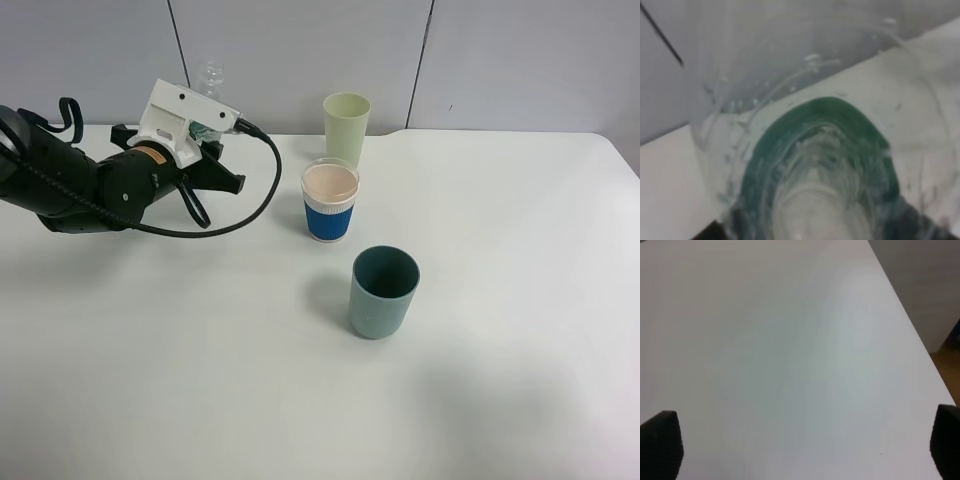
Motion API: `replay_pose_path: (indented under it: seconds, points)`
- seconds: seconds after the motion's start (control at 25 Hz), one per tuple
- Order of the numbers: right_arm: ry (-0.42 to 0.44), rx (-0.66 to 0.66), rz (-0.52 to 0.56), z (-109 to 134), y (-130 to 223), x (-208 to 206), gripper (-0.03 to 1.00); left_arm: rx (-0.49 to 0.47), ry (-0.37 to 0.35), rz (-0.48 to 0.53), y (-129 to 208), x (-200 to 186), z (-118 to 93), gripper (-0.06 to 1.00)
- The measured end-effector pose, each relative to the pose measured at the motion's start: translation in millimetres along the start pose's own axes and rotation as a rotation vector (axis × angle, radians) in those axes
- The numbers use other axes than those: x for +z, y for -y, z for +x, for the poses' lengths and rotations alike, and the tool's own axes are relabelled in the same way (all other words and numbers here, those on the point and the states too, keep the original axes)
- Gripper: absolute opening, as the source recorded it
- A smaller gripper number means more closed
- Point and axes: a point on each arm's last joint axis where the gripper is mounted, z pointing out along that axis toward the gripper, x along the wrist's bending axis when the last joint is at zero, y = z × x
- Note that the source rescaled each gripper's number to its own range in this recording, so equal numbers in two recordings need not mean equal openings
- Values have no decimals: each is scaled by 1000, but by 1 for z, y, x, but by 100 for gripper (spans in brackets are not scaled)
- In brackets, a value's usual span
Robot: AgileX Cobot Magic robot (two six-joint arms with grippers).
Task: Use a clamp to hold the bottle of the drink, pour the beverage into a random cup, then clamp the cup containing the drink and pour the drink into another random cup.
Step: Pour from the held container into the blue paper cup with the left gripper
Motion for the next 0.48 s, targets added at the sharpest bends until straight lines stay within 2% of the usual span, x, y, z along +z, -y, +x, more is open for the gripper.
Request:
replay_pose_path:
  seconds: [0.16,0.48]
  points:
    - [0,0,0,0,0,0,99,89,-23,20,-8,-11,-12,1]
    - [0,0,0,0,0,0,99,366,-73,108,-14,-29,-34,1]
